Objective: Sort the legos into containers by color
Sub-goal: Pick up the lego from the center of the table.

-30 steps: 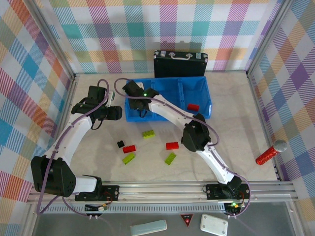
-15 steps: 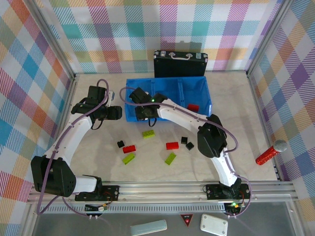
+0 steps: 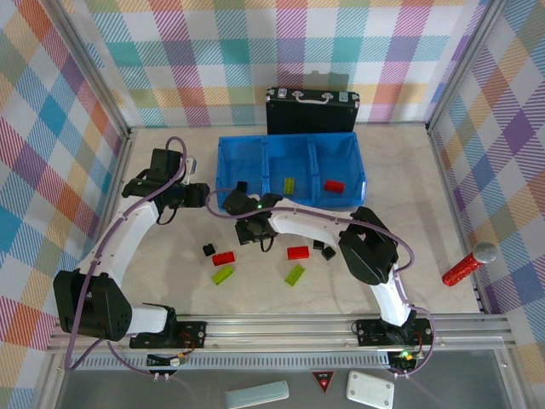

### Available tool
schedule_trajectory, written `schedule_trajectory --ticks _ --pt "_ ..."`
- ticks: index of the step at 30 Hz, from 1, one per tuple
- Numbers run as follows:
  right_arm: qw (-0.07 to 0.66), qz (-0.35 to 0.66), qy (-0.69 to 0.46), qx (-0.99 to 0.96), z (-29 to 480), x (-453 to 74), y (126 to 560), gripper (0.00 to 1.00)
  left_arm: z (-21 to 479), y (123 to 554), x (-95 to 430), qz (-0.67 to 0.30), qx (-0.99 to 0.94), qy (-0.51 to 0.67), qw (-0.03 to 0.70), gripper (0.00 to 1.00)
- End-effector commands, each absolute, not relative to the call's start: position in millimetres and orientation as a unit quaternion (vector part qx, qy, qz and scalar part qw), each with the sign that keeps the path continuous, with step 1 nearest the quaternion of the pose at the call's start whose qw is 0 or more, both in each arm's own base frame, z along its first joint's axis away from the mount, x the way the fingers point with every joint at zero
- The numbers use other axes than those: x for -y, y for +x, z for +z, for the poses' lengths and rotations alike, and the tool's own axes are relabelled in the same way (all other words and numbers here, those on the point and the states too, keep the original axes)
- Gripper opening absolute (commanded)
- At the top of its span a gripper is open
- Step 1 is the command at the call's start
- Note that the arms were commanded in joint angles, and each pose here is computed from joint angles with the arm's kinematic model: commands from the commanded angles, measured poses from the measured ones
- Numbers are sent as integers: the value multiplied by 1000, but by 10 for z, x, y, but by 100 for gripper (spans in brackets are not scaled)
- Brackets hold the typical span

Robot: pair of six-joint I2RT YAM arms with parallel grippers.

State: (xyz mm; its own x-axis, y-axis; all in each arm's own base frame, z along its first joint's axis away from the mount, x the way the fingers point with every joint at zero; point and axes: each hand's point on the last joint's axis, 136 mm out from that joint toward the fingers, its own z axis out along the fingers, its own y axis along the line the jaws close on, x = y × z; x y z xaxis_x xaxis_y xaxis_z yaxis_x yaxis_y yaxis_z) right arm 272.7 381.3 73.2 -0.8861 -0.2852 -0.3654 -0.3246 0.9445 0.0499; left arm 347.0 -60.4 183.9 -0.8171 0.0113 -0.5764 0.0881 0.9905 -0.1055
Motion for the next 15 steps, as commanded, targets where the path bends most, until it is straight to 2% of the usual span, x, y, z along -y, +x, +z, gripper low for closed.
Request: schedule_trajectory --ticks 1,15 --pt "199 69 -125 -970 835 -3831 2740 65 1903 3484 559 -69 -947 13 313 63" --pt "221 52 -91 -970 619 -3823 2863 81 1931 3477 538 -68 -946 10 318 63"
